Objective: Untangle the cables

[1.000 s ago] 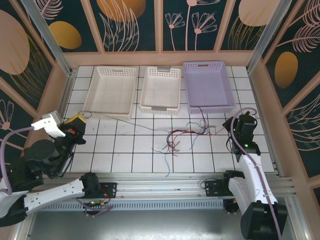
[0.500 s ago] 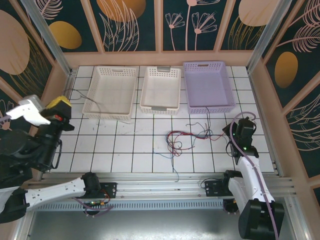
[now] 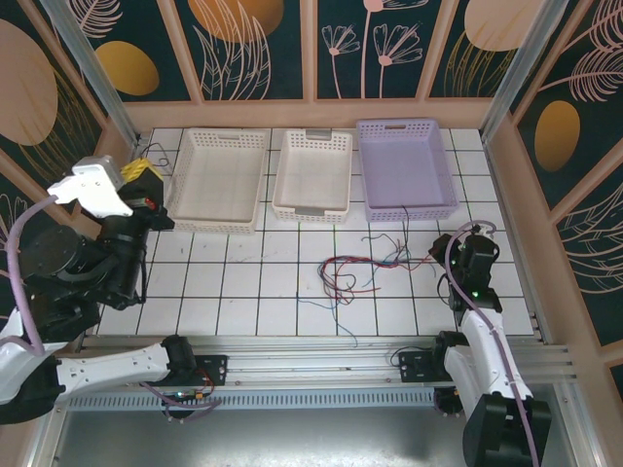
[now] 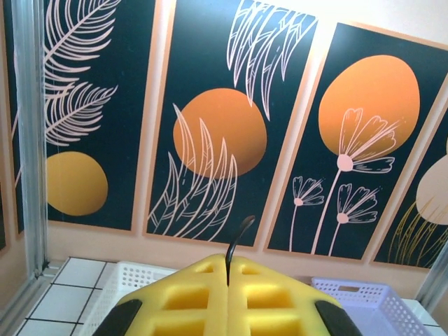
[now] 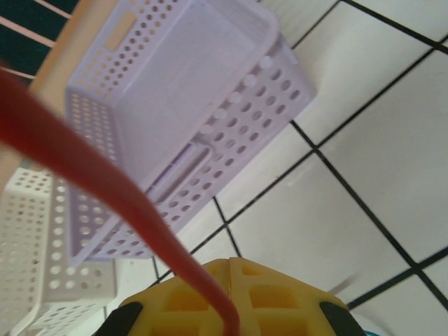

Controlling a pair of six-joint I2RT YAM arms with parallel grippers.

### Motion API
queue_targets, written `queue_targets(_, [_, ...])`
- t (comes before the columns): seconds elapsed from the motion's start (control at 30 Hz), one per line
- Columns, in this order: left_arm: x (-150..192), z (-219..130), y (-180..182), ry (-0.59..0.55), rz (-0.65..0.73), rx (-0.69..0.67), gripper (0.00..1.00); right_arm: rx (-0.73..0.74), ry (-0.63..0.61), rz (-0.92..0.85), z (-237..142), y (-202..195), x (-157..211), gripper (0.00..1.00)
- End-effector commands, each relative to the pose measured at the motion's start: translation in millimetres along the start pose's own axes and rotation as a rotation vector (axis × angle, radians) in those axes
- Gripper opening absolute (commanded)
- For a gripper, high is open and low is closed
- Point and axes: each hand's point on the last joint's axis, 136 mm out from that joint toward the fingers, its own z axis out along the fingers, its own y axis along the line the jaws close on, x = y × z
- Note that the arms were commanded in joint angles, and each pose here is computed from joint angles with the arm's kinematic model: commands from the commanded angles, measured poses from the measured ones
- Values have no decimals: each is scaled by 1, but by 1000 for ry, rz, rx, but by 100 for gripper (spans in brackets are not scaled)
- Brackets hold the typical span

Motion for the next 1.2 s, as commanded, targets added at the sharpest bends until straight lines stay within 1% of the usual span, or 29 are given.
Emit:
queue_targets(0.0, [-20,0,0,-62,15,-15,0,-115,-20,-9,-4,22,-7,0])
queue_targets(0.13, [-17,8,-15,-61,68,-6,0,-157,-11,-19,-6,31,-6,0])
queue_targets(0.3, [-3,21,-40,-45,148,9,0,-212,5,-35,-9,42,-4,0])
queue_targets(0.43, [3,32,-52,-48,170,15,0,-240,11,-47,-10,48,-3,0])
queue_targets(0.57, [13,56,-57,-31,173,22,0,-261,15,-55,-11,53,-2,0])
queue_targets(0.67, [25,74,-63,-12,203,16,0,-271,17,-62,-12,55,-1,0])
queue_targets(0.73, [29,85,-62,-4,202,16,0,-275,19,-64,-13,56,-1,0])
queue_targets(0.93, [33,116,-44,4,189,-25,0,-293,25,-72,-13,59,2,0])
queue_targets(1.07, [46,135,-31,23,191,-54,0,-304,31,-79,-13,61,4,0])
queue_targets(1.17, [63,150,-19,50,191,-74,0,-310,37,-84,-13,63,5,0])
